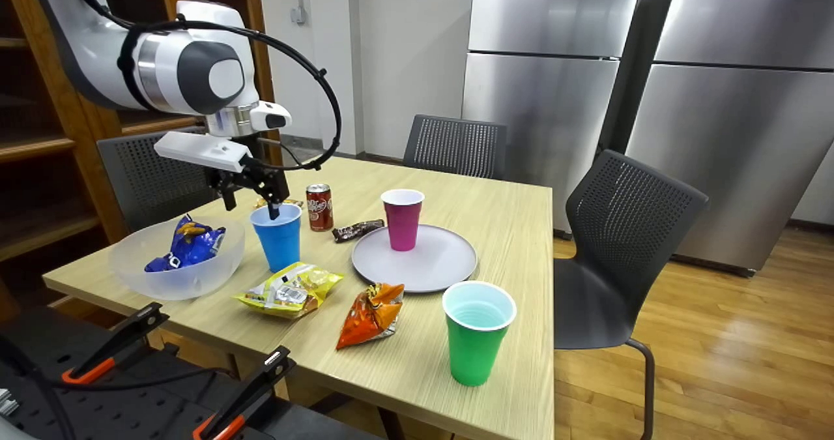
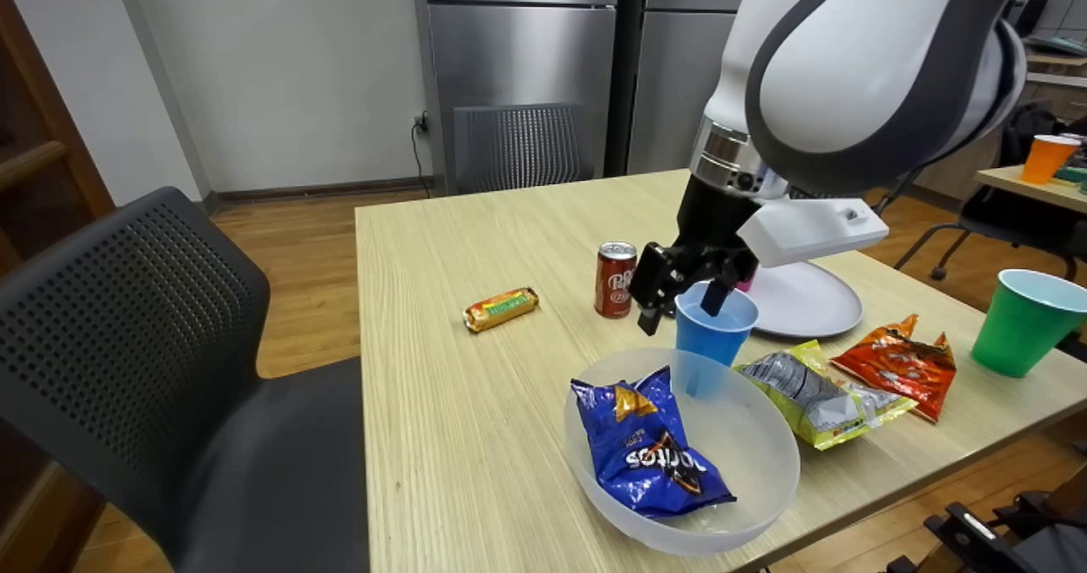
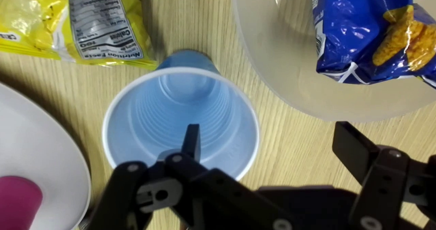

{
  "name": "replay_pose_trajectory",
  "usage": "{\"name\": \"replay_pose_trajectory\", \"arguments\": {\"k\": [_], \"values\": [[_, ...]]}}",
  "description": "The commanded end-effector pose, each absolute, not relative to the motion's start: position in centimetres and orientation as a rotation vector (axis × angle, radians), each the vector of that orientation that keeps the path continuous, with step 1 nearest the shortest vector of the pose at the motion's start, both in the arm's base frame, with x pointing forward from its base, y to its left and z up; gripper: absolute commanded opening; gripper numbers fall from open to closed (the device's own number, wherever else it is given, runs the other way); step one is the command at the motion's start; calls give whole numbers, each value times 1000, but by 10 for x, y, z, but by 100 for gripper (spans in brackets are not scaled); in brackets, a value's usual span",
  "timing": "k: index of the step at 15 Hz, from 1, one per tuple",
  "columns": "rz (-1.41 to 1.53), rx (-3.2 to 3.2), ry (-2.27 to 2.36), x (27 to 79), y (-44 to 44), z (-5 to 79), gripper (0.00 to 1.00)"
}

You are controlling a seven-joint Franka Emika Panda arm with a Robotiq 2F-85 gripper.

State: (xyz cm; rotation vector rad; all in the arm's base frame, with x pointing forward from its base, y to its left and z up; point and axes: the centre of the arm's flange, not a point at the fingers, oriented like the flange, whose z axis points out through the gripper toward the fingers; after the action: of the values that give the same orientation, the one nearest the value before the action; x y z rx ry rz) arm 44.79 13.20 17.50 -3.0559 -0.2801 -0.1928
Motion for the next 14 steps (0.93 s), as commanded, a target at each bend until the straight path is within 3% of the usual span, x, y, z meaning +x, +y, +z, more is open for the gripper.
{"name": "replay_pose_trajectory", "arguments": {"k": [1, 10, 14], "values": [[-171, -3060, -289, 457, 132, 175, 72], [-185, -3088, -279, 453, 130, 179, 3], [-197, -3098, -276, 451, 130, 181, 1]]}}
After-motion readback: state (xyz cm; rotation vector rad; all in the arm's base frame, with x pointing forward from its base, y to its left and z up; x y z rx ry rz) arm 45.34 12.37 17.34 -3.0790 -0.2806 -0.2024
